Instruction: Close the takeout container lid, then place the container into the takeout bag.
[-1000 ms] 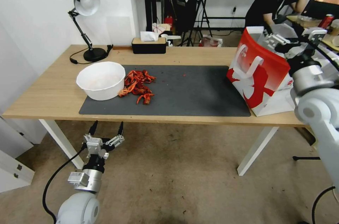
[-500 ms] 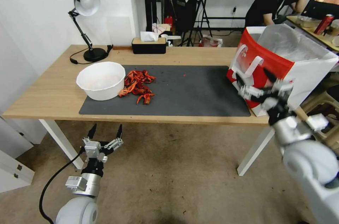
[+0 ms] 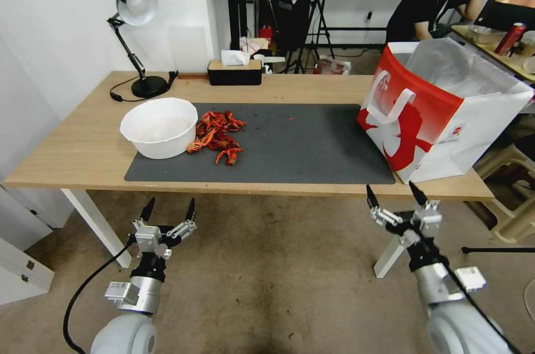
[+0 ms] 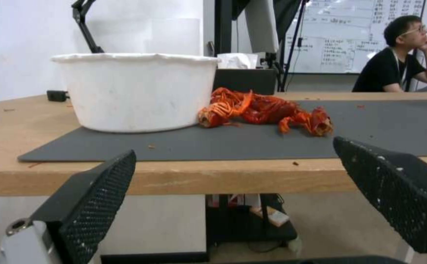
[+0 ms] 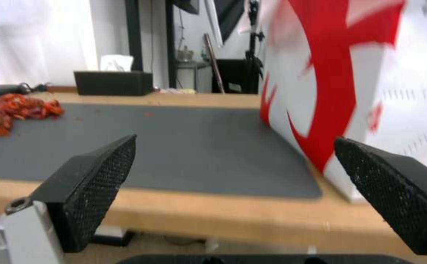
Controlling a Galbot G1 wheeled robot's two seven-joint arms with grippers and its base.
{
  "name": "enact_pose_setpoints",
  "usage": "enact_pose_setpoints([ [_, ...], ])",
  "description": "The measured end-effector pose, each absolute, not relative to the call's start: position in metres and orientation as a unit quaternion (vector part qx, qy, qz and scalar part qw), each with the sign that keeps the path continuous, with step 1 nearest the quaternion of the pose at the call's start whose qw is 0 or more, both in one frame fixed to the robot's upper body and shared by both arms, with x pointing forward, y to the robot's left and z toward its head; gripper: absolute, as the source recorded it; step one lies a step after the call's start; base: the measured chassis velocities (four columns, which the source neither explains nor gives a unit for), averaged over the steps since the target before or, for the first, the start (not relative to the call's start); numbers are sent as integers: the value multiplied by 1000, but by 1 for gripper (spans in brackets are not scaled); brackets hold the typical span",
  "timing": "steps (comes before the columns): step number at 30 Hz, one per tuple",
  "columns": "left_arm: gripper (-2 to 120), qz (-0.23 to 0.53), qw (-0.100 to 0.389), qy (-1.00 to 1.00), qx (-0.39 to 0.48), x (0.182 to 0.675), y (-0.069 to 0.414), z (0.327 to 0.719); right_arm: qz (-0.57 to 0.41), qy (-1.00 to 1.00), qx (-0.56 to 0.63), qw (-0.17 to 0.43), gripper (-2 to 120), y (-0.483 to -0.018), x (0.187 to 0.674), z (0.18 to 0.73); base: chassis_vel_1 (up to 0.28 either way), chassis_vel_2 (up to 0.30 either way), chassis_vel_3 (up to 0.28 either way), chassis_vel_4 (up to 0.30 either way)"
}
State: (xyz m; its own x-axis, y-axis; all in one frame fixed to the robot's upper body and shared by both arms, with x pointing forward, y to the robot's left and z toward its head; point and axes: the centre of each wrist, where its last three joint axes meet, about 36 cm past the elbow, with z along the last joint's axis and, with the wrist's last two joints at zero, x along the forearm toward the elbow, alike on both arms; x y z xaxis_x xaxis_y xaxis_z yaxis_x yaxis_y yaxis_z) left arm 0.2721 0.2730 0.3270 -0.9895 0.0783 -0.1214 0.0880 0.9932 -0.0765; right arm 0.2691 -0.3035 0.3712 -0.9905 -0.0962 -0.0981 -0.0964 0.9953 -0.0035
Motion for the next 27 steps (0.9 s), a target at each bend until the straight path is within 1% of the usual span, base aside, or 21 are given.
enact_pose_setpoints([
  [6,100,-41,64,996,41,271,273,325,10,999,-36,36,100,-303,261,358,0,0,0,0],
  [13,100,-39,67,996,42,268,275,319,24,999,-29,30,100,-302,264,352,0,0,0,0],
  [27,100,-39,69,996,40,267,276,318,29,999,-29,26,100,-302,264,350,0,0,0,0],
])
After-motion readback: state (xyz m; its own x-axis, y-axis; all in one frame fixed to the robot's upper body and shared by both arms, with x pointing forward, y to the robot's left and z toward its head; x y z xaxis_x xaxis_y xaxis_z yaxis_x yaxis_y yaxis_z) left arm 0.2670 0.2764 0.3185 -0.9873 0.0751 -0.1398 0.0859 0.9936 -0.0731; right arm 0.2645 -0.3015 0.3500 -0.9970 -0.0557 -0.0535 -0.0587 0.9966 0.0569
